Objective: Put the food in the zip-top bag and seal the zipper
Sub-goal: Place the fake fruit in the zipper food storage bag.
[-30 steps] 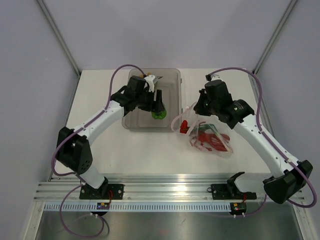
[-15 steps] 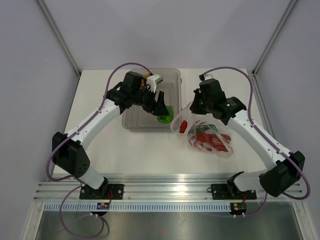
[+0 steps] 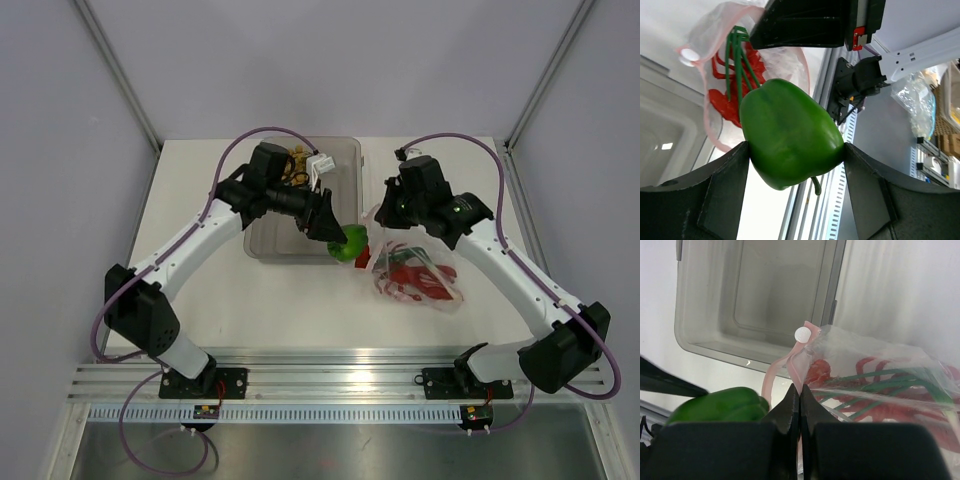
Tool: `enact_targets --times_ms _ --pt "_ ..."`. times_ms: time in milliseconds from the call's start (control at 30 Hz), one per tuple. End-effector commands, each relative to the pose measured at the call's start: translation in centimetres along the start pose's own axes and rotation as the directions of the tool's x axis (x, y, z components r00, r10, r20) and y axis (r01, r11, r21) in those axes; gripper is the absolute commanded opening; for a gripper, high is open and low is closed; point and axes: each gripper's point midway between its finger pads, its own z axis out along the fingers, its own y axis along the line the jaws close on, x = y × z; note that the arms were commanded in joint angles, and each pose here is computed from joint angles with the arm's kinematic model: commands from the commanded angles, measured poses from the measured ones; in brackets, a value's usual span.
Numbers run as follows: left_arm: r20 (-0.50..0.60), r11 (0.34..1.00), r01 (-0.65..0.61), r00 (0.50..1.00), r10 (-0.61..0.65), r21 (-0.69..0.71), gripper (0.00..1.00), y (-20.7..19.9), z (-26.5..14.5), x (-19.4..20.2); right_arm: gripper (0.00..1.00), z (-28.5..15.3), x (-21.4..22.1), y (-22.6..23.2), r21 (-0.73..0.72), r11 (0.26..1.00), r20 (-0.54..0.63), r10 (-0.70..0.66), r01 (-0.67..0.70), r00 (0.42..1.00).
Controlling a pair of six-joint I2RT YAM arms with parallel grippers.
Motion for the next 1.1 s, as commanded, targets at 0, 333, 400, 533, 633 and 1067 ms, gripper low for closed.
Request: enact_targets --times_ms 0,333,400,533,633,1067 --pt "-0.014 0.997 -0.017 1.000 0.018 0.080 0.47 0.0 1.2 -0.4 0.00 -2.0 -3.1 2.5 -0.104 0.995 0.088 0.004 0.005 0.996" --pt "-0.039 0.992 0.039 0.999 -0.034 0.119 0.45 1.8 5.1 -1.4 0.00 -3.2 -2.2 5.4 -0.265 0.963 0.027 -0.034 0.040 0.999" --pt "-0.035 0.992 0.036 0.999 -0.032 0.124 0.45 1.6 5.9 -1.9 0.00 -3.5 -2.3 5.5 -0.271 0.962 0.030 -0.031 0.038 0.999" --pt "-0.068 0.993 0.059 0.996 -0.052 0.100 0.57 2.1 8.1 -1.5 0.00 -4.3 -2.6 5.5 -0.276 0.961 0.052 -0.023 0.037 0.998" --pt "-0.118 0.993 0.082 0.991 -0.071 0.091 0.85 2.1 8.8 -0.4 0.00 -4.7 -2.7 5.2 -0.261 0.965 0.066 -0.014 0.031 0.998" --pt "-0.086 0.997 -0.066 0.994 0.069 0.031 0.84 -3.2 2.6 0.1 0.00 -4.3 -2.6 3.3 -0.171 0.985 0.096 0.041 -0.024 0.995"
